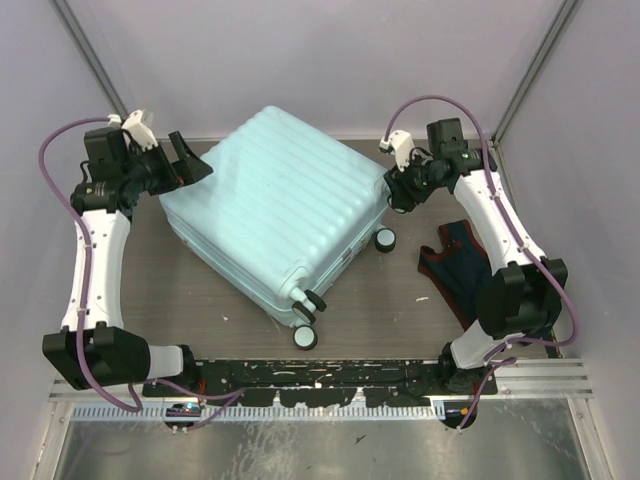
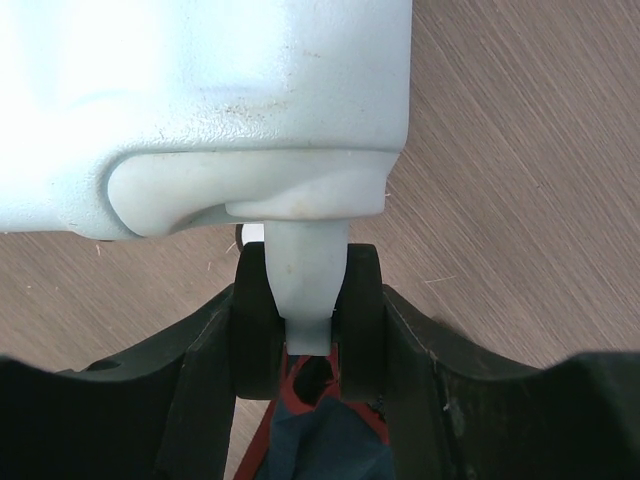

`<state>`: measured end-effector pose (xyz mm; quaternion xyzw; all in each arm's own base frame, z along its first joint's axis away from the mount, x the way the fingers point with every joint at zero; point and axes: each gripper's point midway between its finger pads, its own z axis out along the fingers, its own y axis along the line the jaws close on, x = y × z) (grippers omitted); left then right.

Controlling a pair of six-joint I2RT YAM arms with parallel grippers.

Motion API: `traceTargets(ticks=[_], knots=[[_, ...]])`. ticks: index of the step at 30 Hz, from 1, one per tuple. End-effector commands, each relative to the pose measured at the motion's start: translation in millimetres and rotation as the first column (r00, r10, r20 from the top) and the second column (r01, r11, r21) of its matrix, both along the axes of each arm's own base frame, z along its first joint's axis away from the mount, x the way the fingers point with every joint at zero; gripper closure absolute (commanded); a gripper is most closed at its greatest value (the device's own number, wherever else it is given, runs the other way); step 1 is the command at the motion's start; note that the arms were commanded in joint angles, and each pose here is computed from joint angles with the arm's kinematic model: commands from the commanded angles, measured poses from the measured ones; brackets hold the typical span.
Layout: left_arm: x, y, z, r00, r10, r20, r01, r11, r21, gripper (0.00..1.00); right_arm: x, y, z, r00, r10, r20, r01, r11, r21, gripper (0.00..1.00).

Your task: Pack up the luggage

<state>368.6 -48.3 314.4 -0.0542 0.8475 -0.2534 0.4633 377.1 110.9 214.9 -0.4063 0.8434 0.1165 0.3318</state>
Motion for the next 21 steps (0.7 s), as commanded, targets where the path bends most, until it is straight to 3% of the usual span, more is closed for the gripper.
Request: traceTargets(ticks=[1,8,15,17,21], knots=[[1,18,17,0.996,0.071,0.055,-0.072,0.997,0.01,0.02,29,7,48,0.966,-0.001,0.258,-0.024,0.995,0.096,0.96],[-8,42,-6,0.986,0.161,-0.039,-0.161,0.987,0.003,0.02,34,0,17,0.976,-0.008,0.218,-0.015,0.994,0.105,0.7],[-19,102,-23,0.932,0.323,-0.164,-0.343,0.933,-0.112,0.02,7,2,49,0.977,-0.033,0.211,-0.019,0.971,0.237,0.05],[-22,114,-27,0.917,0.355,-0.184,-0.383,0.911,-0.152,0.02,-5,2,58,0.98,-0.061,0.19,0.0,0.952,0.306,0.01],[-30,128,-40,0.879,0.416,-0.234,-0.461,0.866,-0.193,0.02,-35,3,60,0.986,-0.129,0.109,0.068,0.894,0.444,0.0]])
